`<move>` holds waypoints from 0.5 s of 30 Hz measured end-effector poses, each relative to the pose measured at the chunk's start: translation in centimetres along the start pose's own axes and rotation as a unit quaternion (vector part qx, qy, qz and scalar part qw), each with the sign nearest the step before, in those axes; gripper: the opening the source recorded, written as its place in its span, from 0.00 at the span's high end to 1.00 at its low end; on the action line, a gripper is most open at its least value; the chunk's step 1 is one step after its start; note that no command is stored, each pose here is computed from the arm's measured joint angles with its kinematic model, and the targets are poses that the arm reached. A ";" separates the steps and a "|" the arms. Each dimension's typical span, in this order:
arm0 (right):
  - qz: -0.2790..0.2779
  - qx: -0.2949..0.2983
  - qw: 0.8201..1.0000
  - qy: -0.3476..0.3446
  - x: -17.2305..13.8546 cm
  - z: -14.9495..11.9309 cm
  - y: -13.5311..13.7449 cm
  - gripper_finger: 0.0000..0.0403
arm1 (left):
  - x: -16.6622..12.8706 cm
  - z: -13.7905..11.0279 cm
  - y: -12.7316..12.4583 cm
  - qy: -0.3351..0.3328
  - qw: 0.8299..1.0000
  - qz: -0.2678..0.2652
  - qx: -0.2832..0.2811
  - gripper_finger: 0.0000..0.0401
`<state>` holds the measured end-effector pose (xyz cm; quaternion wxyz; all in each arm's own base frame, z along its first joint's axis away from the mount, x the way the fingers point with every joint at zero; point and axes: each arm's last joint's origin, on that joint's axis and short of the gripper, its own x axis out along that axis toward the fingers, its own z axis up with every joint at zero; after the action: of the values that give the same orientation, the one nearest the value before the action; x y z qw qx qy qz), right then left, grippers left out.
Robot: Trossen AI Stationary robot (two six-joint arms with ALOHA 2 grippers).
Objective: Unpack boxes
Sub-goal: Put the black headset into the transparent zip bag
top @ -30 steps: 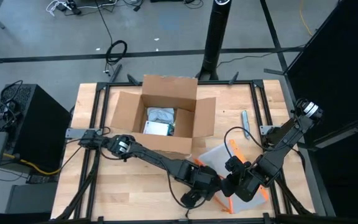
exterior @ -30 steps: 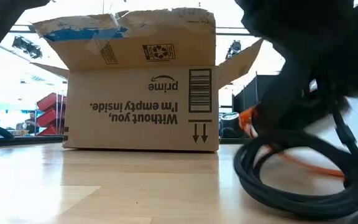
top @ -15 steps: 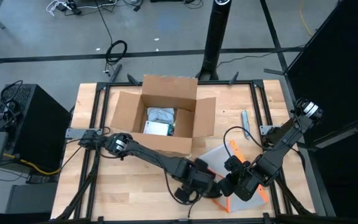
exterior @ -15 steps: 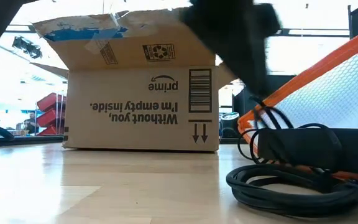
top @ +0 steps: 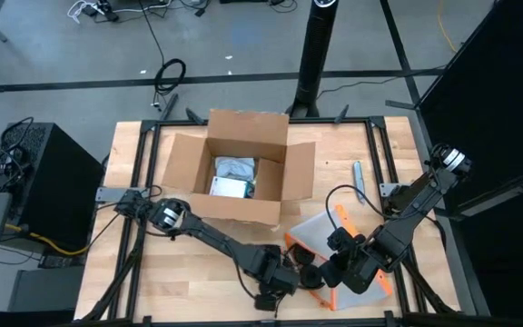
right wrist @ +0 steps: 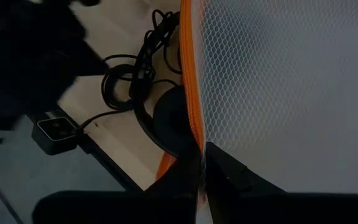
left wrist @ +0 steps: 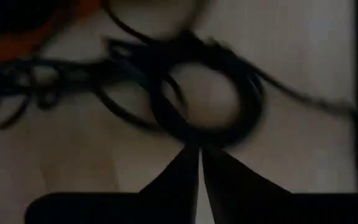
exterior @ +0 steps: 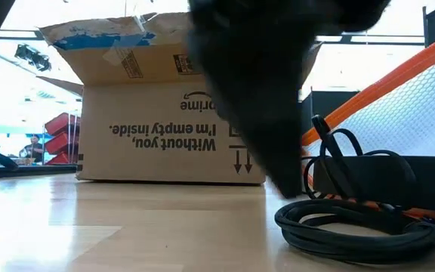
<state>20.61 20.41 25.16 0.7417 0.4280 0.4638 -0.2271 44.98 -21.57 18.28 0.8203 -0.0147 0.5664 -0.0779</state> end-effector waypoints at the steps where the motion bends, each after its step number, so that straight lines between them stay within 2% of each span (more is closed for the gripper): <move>1: 0.001 0.000 1.000 0.001 0.0 0.0 0.0 1.00 | -0.1 0.4 0.2 -0.017 1.000 0.002 -0.003 0.98; 8: 0.004 0.003 1.000 0.006 0.0 0.0 0.1 1.00 | -1.4 3.3 1.5 -0.135 0.990 0.021 -0.032 0.99; 14: 0.007 0.004 1.000 0.011 0.0 -0.1 0.2 1.00 | -2.8 5.6 2.8 -0.234 0.969 0.039 -0.063 1.00; 15: 0.008 0.004 1.000 0.011 0.0 -0.1 0.2 1.00 | -2.5 5.2 3.0 -0.211 0.974 0.049 -0.062 0.99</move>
<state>20.69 20.58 25.23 0.7363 0.4373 0.4678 -0.2187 49.24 -18.59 22.12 0.9216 -0.0538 0.3843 0.0020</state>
